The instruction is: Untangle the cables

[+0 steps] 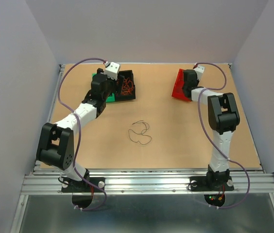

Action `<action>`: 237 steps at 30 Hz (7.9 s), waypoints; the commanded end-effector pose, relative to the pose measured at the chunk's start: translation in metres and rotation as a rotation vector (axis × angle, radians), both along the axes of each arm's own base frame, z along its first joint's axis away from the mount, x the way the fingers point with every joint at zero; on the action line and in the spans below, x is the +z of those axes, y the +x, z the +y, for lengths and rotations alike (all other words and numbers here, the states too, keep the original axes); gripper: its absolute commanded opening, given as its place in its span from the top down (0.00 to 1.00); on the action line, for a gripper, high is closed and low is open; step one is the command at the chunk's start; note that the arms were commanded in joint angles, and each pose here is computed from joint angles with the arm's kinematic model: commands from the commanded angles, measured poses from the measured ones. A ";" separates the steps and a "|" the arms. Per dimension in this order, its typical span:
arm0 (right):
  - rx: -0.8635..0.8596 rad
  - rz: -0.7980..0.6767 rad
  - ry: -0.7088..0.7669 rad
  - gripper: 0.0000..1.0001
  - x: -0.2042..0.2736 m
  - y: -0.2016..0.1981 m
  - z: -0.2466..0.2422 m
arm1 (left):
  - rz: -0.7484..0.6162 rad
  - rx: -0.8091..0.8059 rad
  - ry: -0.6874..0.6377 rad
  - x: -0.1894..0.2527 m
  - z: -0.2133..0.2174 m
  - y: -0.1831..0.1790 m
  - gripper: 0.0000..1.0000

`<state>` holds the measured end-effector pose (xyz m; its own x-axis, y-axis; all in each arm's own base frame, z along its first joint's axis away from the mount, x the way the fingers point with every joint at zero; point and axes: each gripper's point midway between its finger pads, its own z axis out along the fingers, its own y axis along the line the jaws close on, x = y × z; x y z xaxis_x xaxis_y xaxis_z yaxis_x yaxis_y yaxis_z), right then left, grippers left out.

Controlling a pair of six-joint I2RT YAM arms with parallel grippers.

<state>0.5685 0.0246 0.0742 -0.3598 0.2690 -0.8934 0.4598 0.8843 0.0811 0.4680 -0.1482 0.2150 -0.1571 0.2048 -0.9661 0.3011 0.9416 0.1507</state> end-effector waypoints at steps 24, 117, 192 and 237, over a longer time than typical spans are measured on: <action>0.176 0.236 0.068 1.00 -0.029 -0.054 0.054 | -0.105 -0.015 0.014 0.034 -0.012 -0.015 0.14; 1.406 0.133 -0.303 1.00 0.051 -0.306 0.330 | -0.059 -0.112 0.069 0.005 -0.047 -0.025 0.14; 0.192 0.084 0.147 0.99 -0.008 -0.022 0.090 | -0.069 -0.152 0.060 0.010 -0.051 -0.031 0.14; 0.142 0.268 0.038 0.98 -0.061 -0.026 0.093 | -0.068 -0.159 0.065 0.009 -0.052 -0.032 0.14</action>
